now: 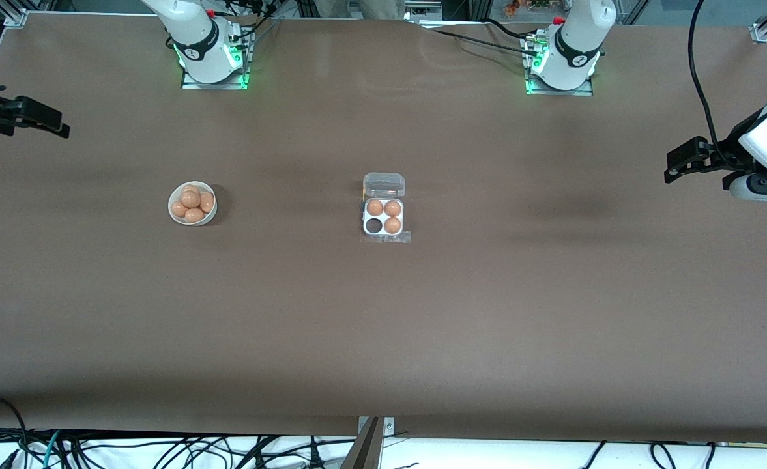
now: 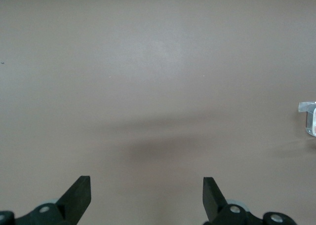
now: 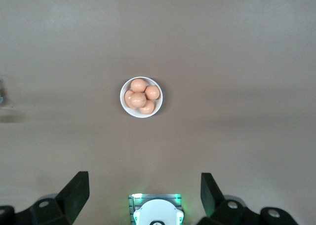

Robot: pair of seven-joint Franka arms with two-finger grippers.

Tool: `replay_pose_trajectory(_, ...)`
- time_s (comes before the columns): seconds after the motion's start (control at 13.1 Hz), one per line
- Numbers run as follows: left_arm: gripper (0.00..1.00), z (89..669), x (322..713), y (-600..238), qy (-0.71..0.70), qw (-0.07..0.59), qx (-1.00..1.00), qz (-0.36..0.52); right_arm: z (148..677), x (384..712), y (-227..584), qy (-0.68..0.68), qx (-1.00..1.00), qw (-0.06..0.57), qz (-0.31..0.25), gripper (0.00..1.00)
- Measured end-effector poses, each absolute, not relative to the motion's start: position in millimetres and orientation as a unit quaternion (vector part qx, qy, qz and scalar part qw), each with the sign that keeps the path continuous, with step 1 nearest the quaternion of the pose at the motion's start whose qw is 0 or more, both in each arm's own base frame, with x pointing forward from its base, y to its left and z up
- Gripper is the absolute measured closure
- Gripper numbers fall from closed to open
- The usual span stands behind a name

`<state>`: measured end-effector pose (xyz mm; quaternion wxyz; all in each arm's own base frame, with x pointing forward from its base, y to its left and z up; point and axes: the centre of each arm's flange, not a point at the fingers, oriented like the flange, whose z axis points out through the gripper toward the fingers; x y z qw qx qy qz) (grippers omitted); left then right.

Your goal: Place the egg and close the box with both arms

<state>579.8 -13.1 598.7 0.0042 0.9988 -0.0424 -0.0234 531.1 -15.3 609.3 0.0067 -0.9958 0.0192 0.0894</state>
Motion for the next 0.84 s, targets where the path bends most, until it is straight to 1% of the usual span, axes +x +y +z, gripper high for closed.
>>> replay_pose_trajectory(0.23, 0.00, 599, 580, -13, -0.042, 0.004, 0.999, -0.023, 600, 523, -2, 0.025, -0.995, 0.003, 0.101, 0.00)
replay_pose_trajectory(0.38, 0.00, 599, 580, -13, -0.042, 0.004, 0.999, -0.023, 584, 521, -3, 0.026, -0.993, 0.003, 0.112, 0.00)
replay_pose_trajectory(0.61, 0.00, 599, 580, -13, -0.042, 0.004, 0.999, -0.022, 535, 521, 0, 0.031, -0.994, 0.001, 0.105, 0.00)
replay_pose_trajectory(0.84, 0.00, 599, 580, -13, -0.042, 0.004, 0.999, -0.022, 476, 510, 15, 0.030, -0.995, -0.003, 0.092, 0.00)
